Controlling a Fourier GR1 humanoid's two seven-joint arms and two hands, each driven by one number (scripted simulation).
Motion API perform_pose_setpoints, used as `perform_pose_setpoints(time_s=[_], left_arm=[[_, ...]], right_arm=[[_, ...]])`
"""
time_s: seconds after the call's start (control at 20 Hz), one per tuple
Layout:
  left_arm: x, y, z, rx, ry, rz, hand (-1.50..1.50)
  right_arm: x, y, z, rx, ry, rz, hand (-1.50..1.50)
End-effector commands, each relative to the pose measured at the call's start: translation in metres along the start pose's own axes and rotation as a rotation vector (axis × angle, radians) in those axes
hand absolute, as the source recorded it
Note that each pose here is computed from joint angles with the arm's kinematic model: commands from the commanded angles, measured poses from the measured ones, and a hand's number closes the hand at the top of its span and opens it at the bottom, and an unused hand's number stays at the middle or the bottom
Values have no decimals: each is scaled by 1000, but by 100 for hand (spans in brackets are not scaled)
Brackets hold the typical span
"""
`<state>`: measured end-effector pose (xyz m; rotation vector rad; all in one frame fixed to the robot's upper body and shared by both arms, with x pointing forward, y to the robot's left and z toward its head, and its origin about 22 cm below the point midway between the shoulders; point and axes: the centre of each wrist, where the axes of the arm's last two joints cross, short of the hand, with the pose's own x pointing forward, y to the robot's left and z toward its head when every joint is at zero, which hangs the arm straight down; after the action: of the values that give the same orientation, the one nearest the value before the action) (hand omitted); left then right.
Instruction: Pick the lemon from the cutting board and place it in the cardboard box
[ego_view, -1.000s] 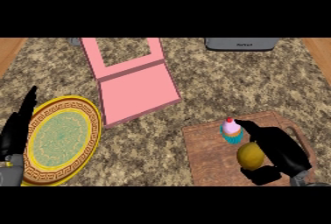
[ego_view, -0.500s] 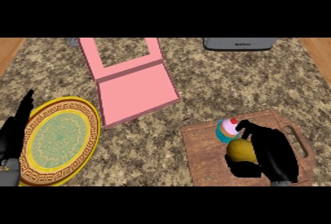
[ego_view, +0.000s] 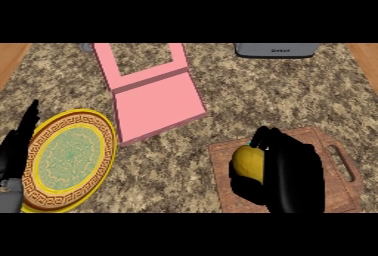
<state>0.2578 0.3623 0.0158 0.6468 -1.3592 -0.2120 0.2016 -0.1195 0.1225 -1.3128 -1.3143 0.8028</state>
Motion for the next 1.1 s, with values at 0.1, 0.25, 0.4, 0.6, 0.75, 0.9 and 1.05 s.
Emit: perform_pose_setpoints(time_s=[0.1,0.25,0.4,0.6,0.75,0.9,1.05], left_arm=[[27,-7,-14,-12,-10,-4,0],[9,-10,-17,-4,-12,15,0],[1,-4,1,-11,-15,3,0],[14,-19,-13,-25,-38,-4,0],[17,-6,-21,-12,-37,10,0],[18,-20,-10,-22,-39,1,0],[13,-14,-12,-40,-45,4,0]], right_arm=[[62,-23,5,-86,-114,-37,150],[82,-40,3,-39,-143,-107,150],[92,-37,-37,-53,-130,-213,150],[126,-53,-60,-47,-106,-303,150],[133,-34,-85,-58,-79,-358,150],[148,-46,-113,-24,-46,-397,150],[155,-42,-142,-2,-3,-442,150]])
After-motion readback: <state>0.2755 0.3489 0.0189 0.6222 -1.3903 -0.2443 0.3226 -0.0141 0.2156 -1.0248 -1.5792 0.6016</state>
